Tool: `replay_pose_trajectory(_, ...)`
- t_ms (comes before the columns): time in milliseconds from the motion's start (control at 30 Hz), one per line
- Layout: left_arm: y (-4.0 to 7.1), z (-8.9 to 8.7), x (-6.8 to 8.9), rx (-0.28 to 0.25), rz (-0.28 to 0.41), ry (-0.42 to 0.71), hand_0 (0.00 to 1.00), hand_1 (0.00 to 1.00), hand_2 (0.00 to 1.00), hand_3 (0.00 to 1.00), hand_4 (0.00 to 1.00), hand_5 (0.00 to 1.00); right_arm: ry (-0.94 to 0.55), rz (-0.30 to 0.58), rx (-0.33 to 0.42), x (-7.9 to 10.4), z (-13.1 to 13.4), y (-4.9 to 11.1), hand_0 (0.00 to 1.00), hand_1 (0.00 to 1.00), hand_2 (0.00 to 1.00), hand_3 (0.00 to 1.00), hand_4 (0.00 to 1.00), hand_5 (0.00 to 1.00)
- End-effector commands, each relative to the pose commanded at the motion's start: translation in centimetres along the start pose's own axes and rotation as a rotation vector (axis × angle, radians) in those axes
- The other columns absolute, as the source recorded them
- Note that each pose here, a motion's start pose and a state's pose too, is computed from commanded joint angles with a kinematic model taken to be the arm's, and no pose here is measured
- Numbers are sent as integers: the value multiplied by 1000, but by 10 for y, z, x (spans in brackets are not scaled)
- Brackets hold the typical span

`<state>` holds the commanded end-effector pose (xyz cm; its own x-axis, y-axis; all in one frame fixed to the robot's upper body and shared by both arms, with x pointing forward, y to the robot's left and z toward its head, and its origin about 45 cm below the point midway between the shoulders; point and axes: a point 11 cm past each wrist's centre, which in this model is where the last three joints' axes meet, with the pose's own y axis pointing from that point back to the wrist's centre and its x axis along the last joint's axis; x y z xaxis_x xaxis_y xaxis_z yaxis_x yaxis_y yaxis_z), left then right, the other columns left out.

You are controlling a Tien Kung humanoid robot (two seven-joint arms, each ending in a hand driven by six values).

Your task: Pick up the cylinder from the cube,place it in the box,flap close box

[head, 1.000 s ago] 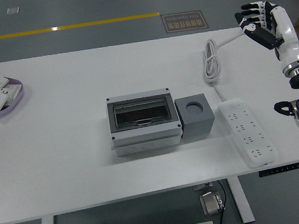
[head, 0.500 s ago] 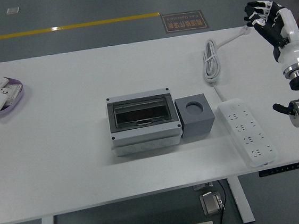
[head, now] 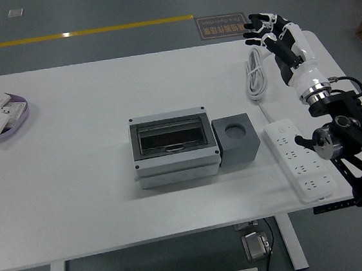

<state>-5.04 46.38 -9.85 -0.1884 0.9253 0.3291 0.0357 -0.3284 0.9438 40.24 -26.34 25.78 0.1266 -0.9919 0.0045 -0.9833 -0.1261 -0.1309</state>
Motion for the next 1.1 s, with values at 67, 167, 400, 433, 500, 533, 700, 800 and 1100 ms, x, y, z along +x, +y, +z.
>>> replay_pose_trajectory(67,0,-1,-1,3,-2,-1,629,647,625,668,722,253,7,-6,-18,-5,8,0,587,530,548,589,786,318)
replay_pose_trajectory(167,0,-1,-2,3,-4,0,629,647,625,668,722,253,17,-11,-43,-10,21,-1,587,530,548,589,786,318)
replay_pose_trajectory(400,0,-7,-1,17,0,1,629,647,625,668,722,253,78,-8,-63,-17,37,-12,568,514,532,550,785,134)
replay_pose_trajectory(433,0,-9,-1,19,0,0,629,647,625,668,722,253,87,-6,-62,-19,37,-15,574,520,513,533,757,81)
replay_pose_trajectory(500,0,-10,-1,23,1,0,629,647,625,668,722,253,103,0,-61,-21,40,-20,574,520,513,533,757,81)
replay_pose_trajectory(533,0,-10,-1,23,1,0,629,647,625,668,722,253,108,3,-62,-21,41,-22,574,520,513,533,757,81)
replay_pose_trajectory(700,0,-9,-1,20,1,0,629,647,625,668,722,253,125,23,-72,-21,46,-31,566,520,494,502,742,100)
replay_pose_trajectory(800,0,-9,0,21,1,-1,629,647,625,668,722,253,133,29,-84,-20,50,-34,566,520,494,502,742,100)
replay_pose_trajectory(1100,0,-8,1,21,5,0,629,647,625,668,722,253,131,52,-120,-15,62,-38,556,514,519,502,730,97)
